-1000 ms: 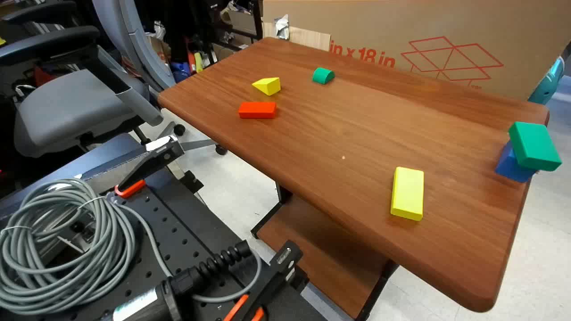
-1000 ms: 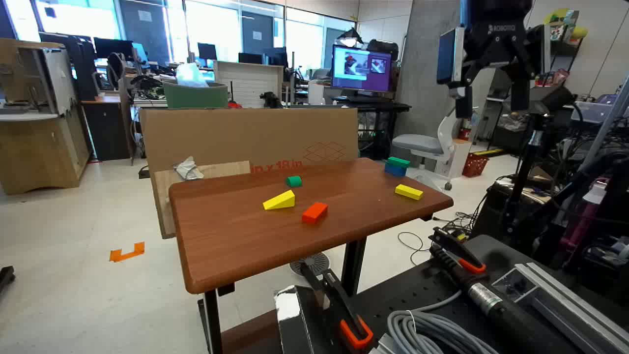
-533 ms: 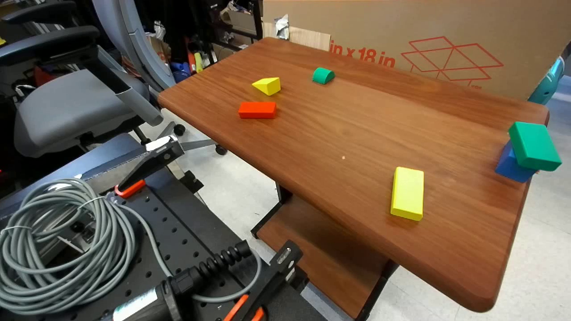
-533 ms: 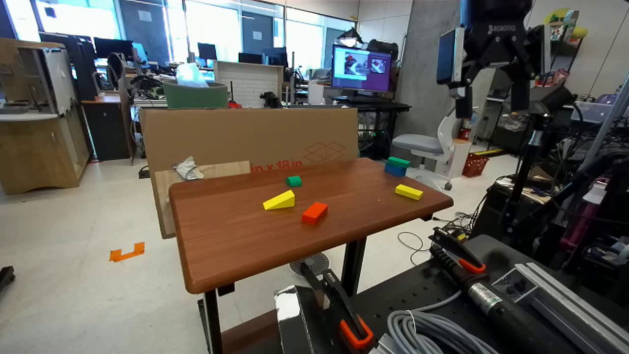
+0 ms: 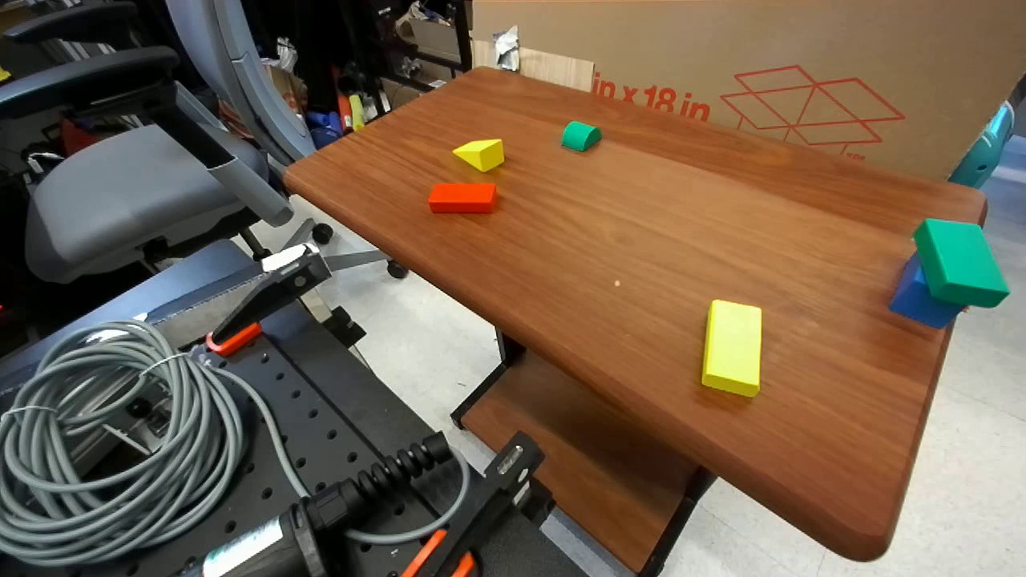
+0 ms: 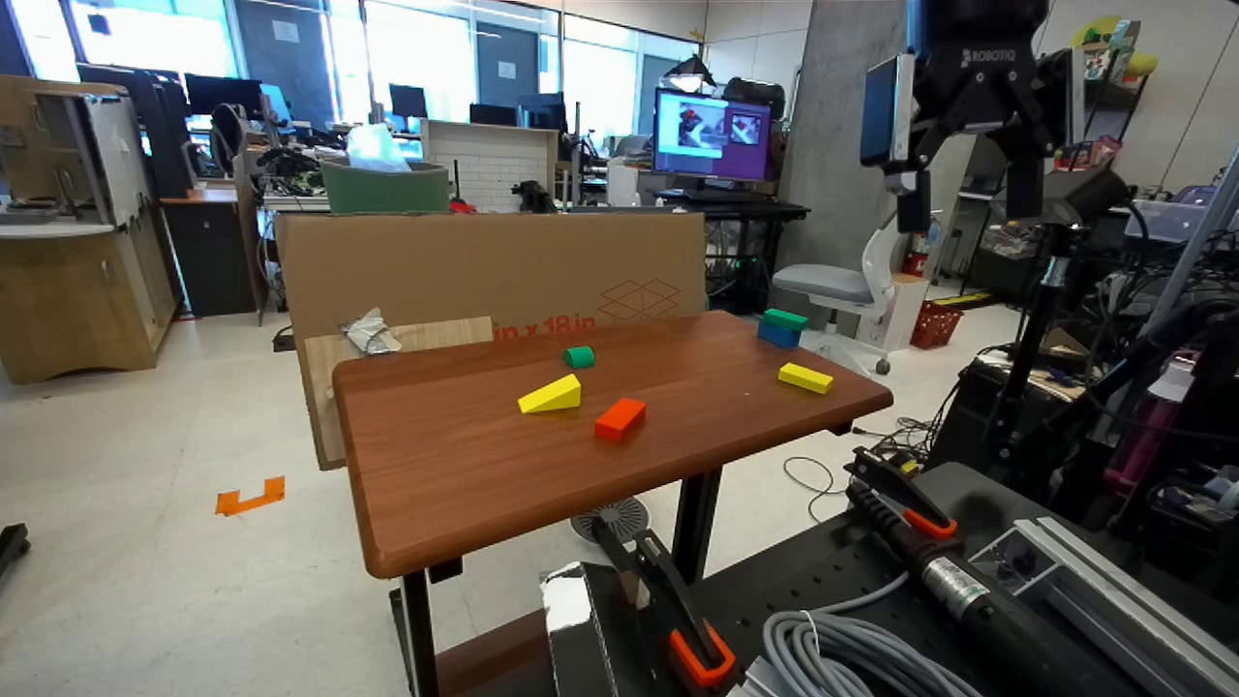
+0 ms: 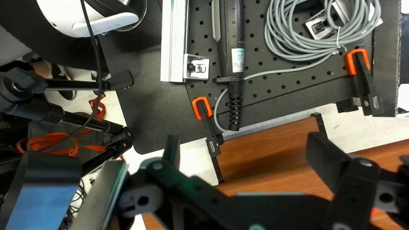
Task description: Move the orange object to the right
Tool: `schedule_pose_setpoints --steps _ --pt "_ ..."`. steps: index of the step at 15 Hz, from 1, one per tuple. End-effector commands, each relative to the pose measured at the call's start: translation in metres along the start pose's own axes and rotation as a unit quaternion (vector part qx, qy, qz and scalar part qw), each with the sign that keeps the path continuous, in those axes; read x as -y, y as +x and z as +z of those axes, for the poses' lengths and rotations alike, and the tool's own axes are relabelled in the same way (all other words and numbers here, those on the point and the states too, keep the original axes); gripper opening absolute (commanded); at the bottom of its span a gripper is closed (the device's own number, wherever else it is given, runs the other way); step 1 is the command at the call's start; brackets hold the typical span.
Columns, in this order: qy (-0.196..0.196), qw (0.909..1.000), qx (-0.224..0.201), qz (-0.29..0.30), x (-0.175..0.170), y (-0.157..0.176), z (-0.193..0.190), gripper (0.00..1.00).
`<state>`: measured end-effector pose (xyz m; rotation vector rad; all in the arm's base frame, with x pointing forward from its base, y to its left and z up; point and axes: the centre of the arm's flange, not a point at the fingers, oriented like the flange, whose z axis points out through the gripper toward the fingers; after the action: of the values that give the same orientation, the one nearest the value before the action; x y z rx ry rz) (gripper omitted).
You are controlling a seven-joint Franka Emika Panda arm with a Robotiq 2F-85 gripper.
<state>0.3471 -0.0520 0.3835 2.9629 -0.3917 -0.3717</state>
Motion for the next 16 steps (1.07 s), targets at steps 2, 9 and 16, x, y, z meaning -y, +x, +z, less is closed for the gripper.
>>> schedule_pose_setpoints --steps 2,9,16 --pt "0.0 1.0 0.0 0.0 0.0 0.0 0.0 1.0" --pt "0.012 0.9996 -0.017 0.019 0.017 0.012 0.001 1.0" --pt "0.067 0.9882 -0.084 0.109 0.07 0.04 0.009 1.0"
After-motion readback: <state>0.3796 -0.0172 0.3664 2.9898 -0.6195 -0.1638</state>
